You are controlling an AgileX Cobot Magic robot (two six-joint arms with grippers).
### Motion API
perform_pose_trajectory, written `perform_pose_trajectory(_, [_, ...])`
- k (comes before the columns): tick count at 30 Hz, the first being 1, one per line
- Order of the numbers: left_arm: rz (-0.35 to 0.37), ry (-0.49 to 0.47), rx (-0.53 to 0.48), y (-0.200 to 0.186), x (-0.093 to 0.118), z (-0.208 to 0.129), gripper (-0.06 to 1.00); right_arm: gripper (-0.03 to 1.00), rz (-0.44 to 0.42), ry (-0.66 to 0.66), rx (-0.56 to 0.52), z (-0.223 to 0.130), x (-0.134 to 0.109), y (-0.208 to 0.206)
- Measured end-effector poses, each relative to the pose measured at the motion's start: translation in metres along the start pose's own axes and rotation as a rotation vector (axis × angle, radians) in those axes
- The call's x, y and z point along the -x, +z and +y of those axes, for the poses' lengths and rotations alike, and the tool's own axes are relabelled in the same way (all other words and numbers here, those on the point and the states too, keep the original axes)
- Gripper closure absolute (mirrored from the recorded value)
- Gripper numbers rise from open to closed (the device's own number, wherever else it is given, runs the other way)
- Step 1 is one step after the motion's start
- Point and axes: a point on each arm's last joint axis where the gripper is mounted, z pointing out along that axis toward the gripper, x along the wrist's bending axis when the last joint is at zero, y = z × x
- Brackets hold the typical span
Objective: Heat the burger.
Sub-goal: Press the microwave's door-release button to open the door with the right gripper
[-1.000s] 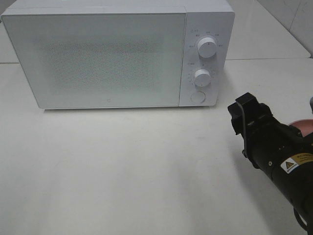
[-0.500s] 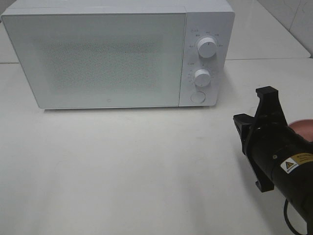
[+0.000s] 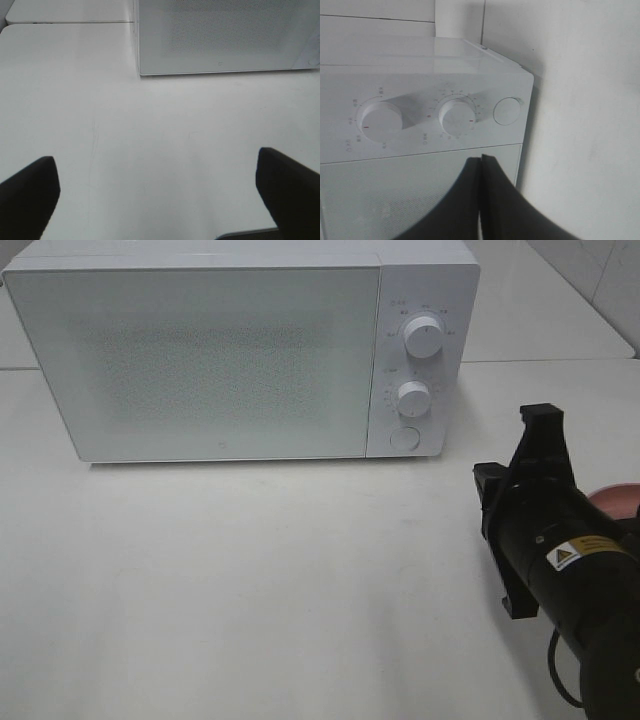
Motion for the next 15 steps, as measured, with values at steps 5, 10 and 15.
perform_pose_trajectory(5, [0.0,0.0,0.0,0.0,0.0,0.0,-0.05,0.96,-0.022,-0.006,0.007,-0.009,0.007,0.009])
perform_pose_trajectory(10, [0.0,0.0,0.0,0.0,0.0,0.0,-0.05,0.96,-0.026,0.003,0.009,-0.02,0.01,0.018])
perform_pose_trajectory(15, [0.0,0.0,0.0,0.0,0.0,0.0,-0.05,0.96,-0.033,-0.002,0.01,-0.029,0.013,0.027])
